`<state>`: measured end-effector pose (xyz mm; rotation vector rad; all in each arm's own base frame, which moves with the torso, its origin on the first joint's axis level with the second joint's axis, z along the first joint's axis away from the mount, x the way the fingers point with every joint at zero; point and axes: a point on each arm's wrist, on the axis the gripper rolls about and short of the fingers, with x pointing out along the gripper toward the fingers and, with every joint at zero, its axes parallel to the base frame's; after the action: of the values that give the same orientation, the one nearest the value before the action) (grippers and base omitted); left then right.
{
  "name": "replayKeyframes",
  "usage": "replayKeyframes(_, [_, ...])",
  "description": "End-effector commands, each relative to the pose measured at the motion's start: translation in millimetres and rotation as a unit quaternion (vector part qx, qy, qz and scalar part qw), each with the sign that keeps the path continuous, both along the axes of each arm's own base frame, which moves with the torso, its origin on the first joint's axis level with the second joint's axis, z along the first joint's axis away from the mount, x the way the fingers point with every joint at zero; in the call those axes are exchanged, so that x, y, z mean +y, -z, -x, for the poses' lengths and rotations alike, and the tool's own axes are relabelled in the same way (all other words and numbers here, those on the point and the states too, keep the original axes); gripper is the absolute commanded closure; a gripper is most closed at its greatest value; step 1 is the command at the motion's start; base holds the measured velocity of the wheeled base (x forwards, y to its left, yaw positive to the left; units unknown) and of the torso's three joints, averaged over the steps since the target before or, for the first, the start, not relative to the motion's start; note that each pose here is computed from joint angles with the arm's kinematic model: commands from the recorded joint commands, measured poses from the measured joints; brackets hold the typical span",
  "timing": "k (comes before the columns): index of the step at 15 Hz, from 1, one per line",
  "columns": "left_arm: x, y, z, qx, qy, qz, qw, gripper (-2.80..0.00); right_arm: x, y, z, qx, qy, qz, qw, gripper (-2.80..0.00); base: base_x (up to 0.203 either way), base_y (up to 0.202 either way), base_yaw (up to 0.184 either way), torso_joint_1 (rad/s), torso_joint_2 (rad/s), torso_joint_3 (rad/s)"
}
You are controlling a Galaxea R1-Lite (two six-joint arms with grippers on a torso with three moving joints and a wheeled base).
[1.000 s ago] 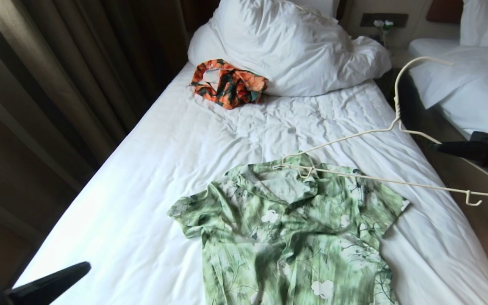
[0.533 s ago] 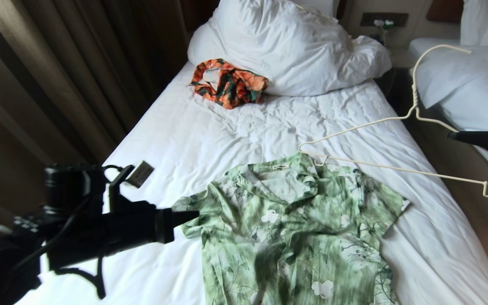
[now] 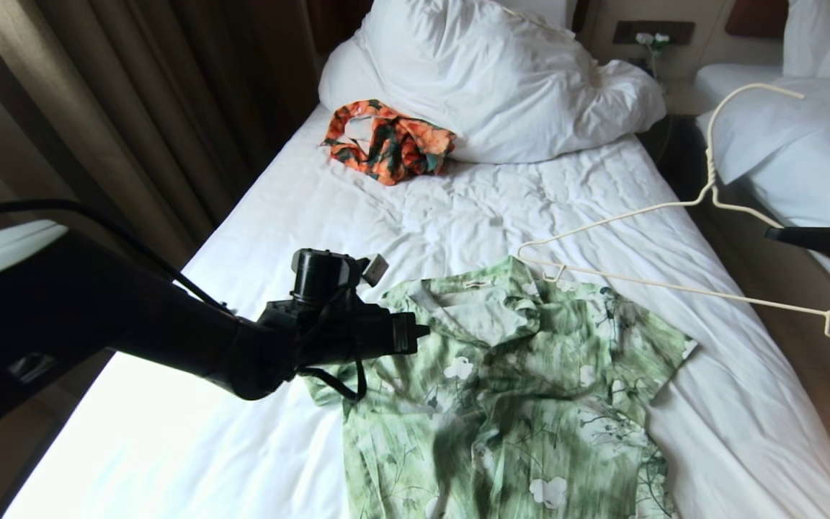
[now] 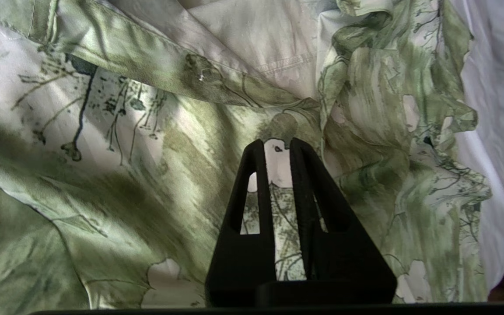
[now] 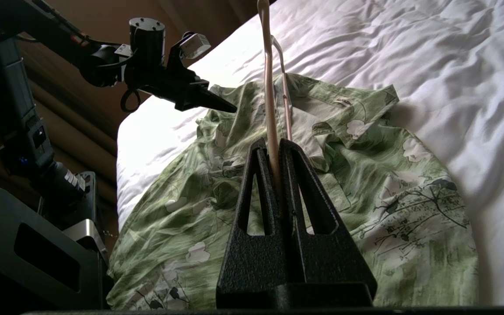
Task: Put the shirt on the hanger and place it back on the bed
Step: Lift the shirt and hanger
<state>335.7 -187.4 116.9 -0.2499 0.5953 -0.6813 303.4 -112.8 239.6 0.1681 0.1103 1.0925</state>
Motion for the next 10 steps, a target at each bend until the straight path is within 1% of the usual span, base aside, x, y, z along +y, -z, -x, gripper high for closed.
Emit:
replayKeyframes(1, [-10.1, 17.6, -14.4, 0.009, -0.006, -0.008, 0.9999, -2.80, -1.3, 0.2, 0.1, -0.001, -0.002, 0.000, 1.000, 0.00, 0.000, 0.000, 0.000, 0.000, 0.00, 0.000])
replayKeyframes(4, [-10.2, 20.4, -27.4, 0.003, -0.014, -0.004, 0.9999, -2.80, -2.8, 3.9, -3.0, 0.004, -0.002, -0.003, 1.000, 0.00, 0.000, 0.000, 0.000, 0.000, 0.00, 0.000])
replayKeyframes(6, [-1.8, 25.2, -40.3, 0.002, -0.029, -0.005, 0.9996, -2.80, -2.6, 3.4, -2.7, 0.003, -0.002, -0.002, 1.000, 0.00, 0.000, 0.000, 0.000, 0.000, 0.00, 0.000])
replayKeyframes(8, [6.2, 27.3, -46.4, 0.002, -0.040, -0.004, 0.9992, -2.80, -2.8, 3.9, -3.0, 0.004, -0.002, -0.003, 1.000, 0.00, 0.000, 0.000, 0.000, 0.000, 0.00, 0.000])
replayKeyframes(10, [8.1, 26.6, -53.2, -0.004, -0.043, -0.001, 0.9990, -2.80, -1.8, 5.2, -4.0, 0.006, -0.004, -0.003, 1.000, 0.00, 0.000, 0.000, 0.000, 0.000, 0.00, 0.000])
